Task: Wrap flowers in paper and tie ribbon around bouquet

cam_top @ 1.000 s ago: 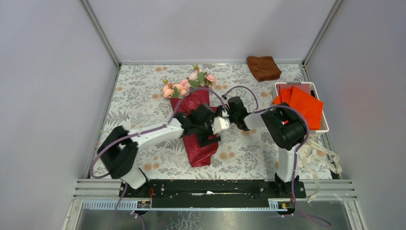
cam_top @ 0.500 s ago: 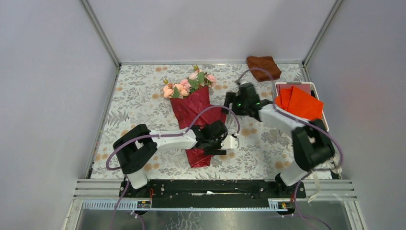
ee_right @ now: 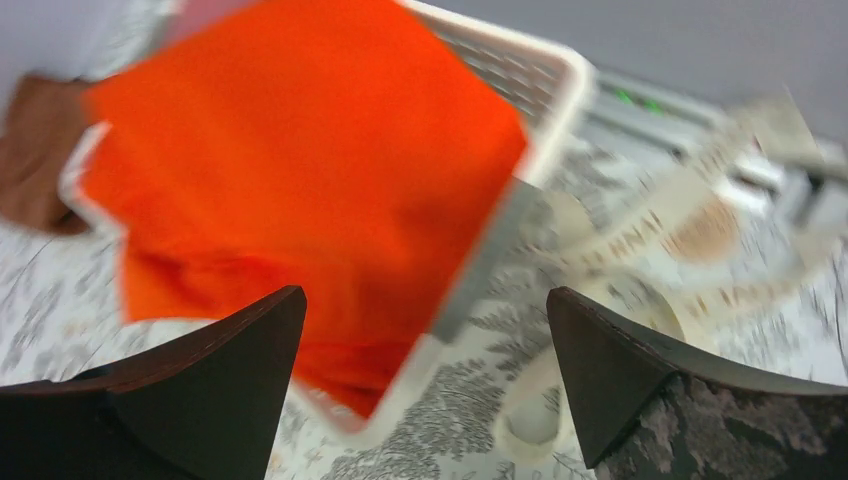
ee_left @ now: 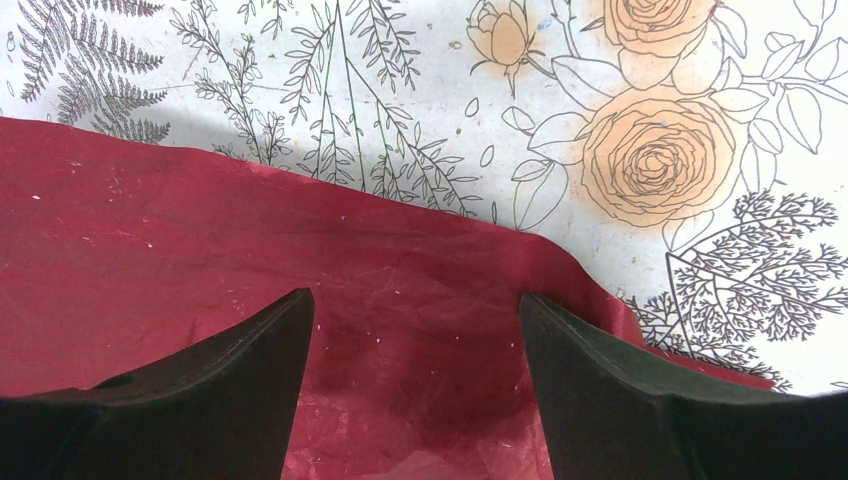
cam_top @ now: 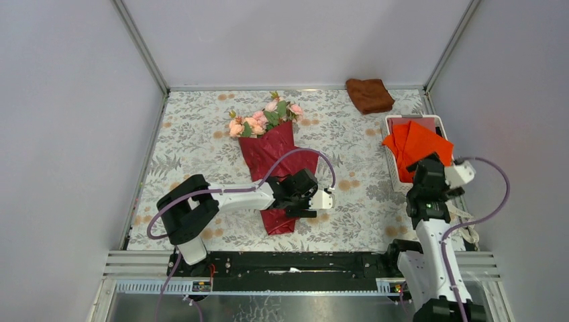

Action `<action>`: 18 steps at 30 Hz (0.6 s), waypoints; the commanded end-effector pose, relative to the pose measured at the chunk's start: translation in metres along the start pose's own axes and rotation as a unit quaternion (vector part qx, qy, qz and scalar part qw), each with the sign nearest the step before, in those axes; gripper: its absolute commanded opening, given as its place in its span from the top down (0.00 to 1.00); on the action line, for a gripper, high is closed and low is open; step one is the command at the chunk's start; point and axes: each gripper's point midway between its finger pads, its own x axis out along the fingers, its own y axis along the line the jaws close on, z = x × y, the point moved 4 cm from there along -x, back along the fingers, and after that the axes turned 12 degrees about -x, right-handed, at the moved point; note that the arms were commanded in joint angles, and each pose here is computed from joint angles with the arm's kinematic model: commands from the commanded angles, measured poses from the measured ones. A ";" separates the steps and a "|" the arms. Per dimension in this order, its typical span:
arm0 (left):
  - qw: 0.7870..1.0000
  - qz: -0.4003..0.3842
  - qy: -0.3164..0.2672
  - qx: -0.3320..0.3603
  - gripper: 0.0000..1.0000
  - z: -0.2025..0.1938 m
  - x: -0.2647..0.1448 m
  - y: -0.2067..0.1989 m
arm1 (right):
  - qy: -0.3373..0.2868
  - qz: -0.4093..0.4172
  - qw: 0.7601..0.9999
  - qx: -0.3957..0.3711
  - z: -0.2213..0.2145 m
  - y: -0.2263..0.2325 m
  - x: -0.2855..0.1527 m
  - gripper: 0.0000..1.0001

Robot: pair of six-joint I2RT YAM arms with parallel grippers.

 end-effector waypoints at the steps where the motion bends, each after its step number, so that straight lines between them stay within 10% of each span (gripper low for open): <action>1: 0.992 -0.056 0.111 0.004 0.16 -0.064 0.020 -0.031 | 0.004 -0.143 0.979 0.146 -0.031 -0.054 0.008 0.02; 10: 0.992 -0.059 0.113 0.003 0.16 -0.065 0.019 -0.032 | 0.057 -0.306 0.918 0.245 -0.063 -0.089 0.000 0.20; 18: 0.991 -0.062 0.121 0.005 0.16 -0.069 0.019 -0.034 | 0.098 -0.299 0.904 0.288 -0.082 -0.083 0.007 0.15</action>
